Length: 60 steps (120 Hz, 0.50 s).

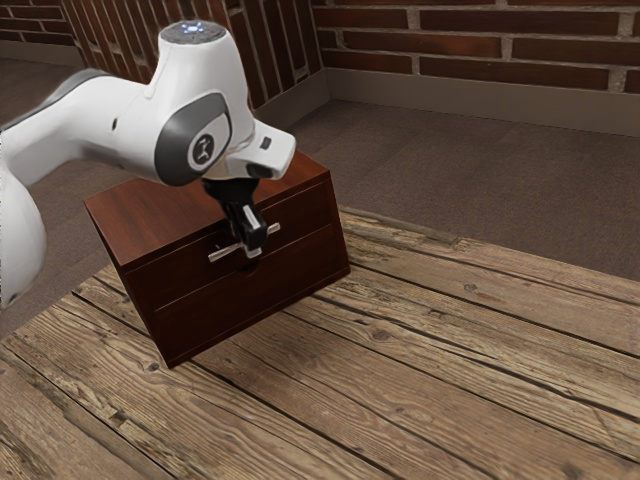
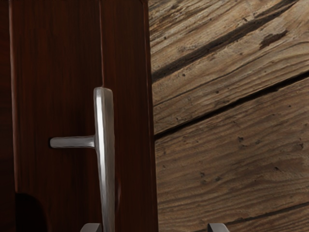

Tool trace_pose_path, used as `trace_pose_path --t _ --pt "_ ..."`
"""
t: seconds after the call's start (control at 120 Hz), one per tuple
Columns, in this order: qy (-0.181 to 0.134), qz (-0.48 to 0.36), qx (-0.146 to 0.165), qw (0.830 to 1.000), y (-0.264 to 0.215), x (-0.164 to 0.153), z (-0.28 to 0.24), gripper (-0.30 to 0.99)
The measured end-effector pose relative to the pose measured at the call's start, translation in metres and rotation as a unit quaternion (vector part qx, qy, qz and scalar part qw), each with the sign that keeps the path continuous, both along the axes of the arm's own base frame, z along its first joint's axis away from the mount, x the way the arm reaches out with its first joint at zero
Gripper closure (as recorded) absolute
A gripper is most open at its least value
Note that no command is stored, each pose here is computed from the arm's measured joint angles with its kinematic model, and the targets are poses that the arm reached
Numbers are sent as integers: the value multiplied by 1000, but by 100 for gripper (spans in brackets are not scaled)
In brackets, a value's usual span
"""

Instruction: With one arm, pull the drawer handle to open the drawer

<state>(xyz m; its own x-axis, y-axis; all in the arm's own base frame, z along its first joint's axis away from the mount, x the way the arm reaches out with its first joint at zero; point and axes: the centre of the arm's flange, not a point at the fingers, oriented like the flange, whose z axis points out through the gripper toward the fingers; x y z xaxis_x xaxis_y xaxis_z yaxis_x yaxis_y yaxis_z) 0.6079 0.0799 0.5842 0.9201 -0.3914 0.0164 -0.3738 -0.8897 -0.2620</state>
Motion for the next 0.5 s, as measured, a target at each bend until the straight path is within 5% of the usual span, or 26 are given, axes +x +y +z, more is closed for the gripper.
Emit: trace_pose_path --t 0.5 --pt "-22 2 11 1000 2 7 -6 48"
